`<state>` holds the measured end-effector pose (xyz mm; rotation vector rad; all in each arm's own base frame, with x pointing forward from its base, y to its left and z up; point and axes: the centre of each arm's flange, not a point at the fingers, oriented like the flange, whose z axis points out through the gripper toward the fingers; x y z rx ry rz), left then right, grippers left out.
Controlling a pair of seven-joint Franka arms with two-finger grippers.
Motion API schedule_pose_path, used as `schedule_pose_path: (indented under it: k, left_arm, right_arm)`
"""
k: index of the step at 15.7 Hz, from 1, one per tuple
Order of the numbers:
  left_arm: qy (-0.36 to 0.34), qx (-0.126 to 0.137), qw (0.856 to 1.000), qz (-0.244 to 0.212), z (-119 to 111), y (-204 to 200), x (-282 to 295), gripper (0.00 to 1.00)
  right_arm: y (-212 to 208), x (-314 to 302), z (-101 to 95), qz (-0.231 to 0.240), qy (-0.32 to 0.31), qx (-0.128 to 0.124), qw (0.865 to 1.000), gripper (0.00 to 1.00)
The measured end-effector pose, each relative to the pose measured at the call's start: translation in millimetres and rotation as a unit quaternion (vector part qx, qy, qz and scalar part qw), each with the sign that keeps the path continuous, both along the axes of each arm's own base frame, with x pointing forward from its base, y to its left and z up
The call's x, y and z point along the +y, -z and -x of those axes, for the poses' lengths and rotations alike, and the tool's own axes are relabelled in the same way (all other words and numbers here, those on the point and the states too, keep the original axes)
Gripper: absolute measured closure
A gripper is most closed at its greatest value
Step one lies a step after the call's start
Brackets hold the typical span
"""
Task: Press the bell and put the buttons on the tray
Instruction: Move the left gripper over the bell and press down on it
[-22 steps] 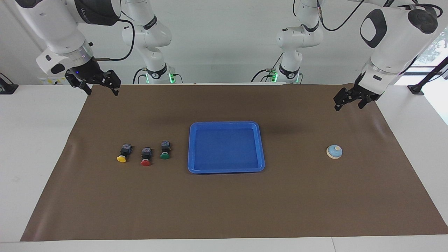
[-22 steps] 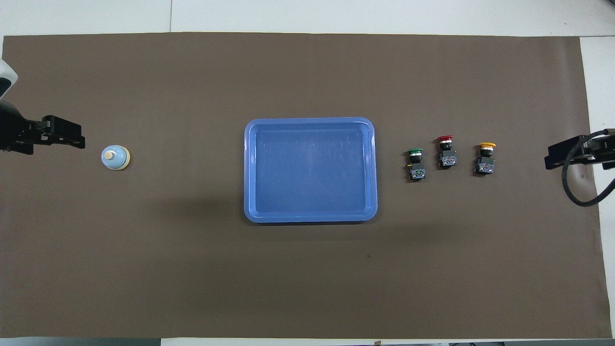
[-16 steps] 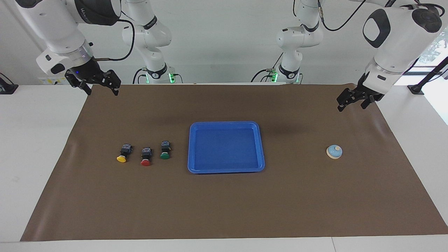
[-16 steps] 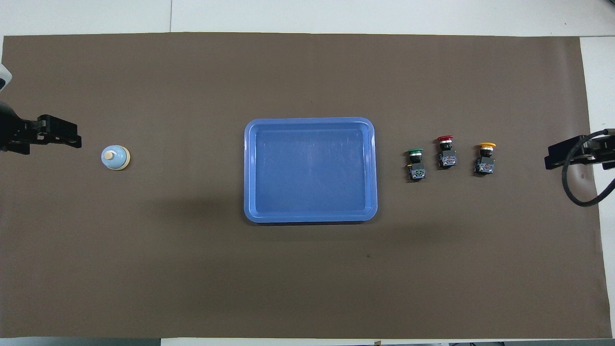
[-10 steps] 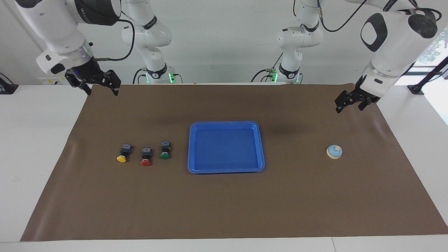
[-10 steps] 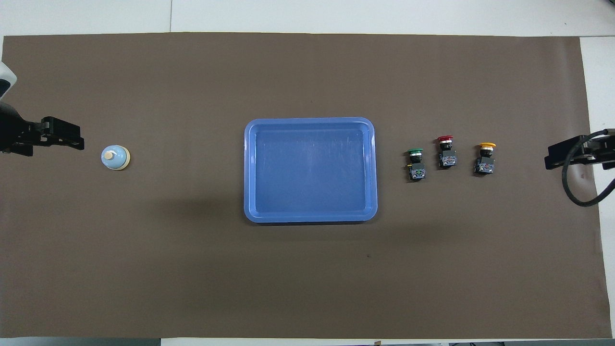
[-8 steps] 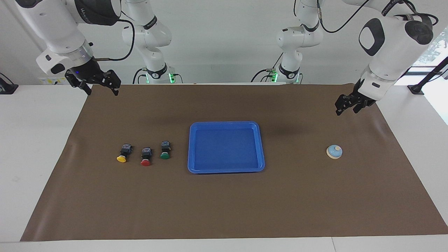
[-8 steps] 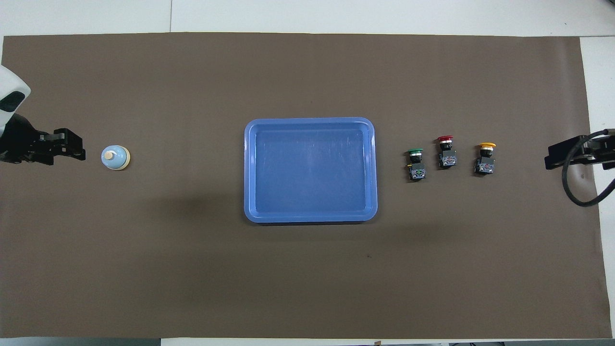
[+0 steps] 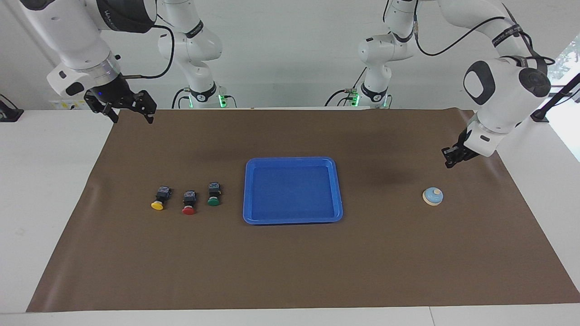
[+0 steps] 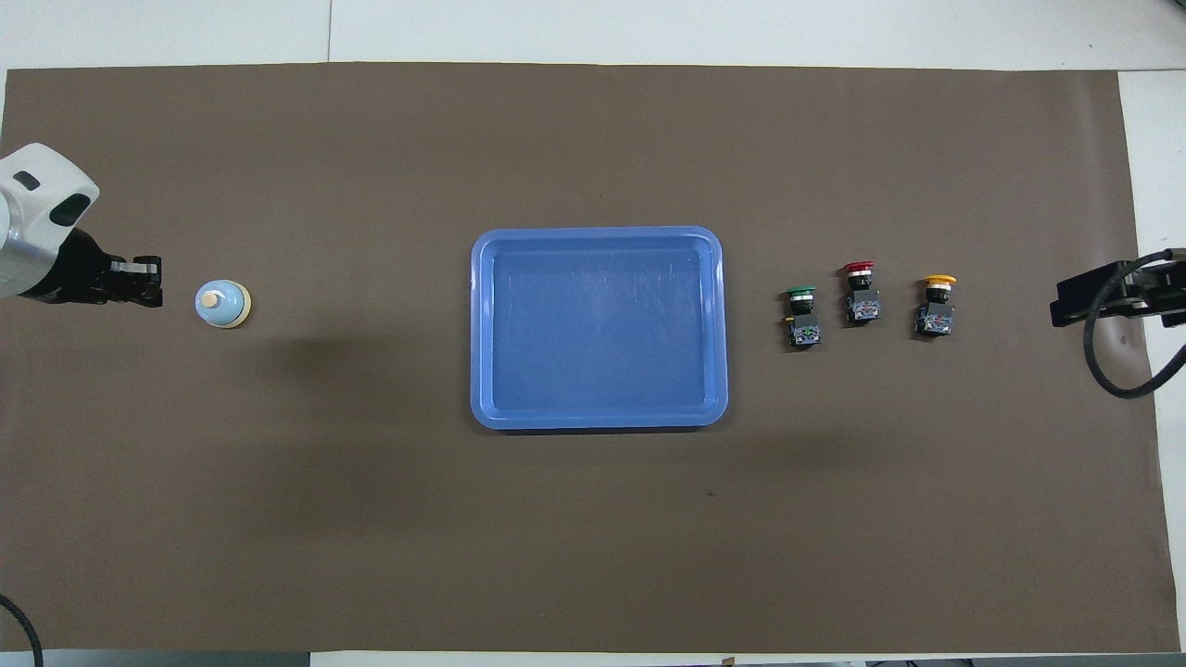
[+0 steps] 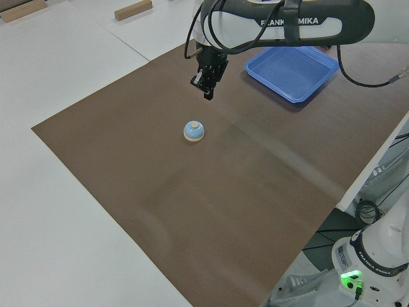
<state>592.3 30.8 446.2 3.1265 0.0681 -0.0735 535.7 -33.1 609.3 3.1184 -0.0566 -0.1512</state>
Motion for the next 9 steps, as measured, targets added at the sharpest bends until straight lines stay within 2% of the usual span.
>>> schedule_pose_path:
  k: [4, 9]
  left_arm:
    - [0.006, -0.002, 1.0, 0.001, -10, 28, 0, 0.99]
    - [0.015, -0.005, 1.0, 0.002, -6, 57, 1, 0.99]
  right_arm:
    - [0, 0, 0.0, 0.0, 0.0, 0.0, 1.0, 0.0]
    - [0, 0, 0.0, 0.0, 0.0, 0.0, 1.0, 0.0]
